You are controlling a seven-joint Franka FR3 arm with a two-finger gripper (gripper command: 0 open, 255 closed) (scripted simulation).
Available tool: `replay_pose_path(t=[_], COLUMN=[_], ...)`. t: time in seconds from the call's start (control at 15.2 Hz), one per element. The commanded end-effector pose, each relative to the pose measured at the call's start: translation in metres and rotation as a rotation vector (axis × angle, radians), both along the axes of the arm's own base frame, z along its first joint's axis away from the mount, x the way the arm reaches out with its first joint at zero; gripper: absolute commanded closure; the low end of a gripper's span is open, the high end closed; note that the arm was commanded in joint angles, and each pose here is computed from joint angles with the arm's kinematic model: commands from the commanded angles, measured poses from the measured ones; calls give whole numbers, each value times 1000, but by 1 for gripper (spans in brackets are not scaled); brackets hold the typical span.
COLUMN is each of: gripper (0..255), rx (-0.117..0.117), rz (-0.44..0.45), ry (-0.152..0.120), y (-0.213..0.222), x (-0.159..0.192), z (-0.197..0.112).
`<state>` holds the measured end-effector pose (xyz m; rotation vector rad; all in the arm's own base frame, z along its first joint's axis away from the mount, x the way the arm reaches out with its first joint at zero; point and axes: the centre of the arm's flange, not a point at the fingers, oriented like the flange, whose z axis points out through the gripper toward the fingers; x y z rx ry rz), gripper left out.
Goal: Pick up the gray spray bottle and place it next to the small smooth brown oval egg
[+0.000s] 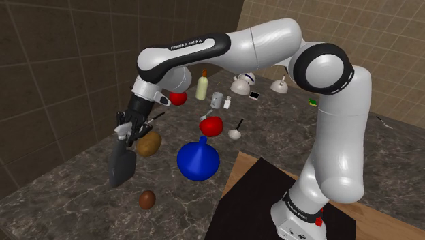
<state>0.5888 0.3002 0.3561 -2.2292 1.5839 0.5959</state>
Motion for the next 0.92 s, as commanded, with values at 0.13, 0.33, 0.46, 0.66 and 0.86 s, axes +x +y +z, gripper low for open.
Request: replay_pose_path(t=[0.13, 0.33, 0.46, 0.66, 0.86], gripper=[255, 255, 255, 255, 0], rx=[-16, -16, -16, -16, -15], rz=[4, 4, 4, 4, 4], ry=[31, 31, 31, 31, 31], y=[-2, -2, -2, -2, -4], x=[-5, -5, -5, -5, -5], z=[-39, -48, -48, -48, -47])
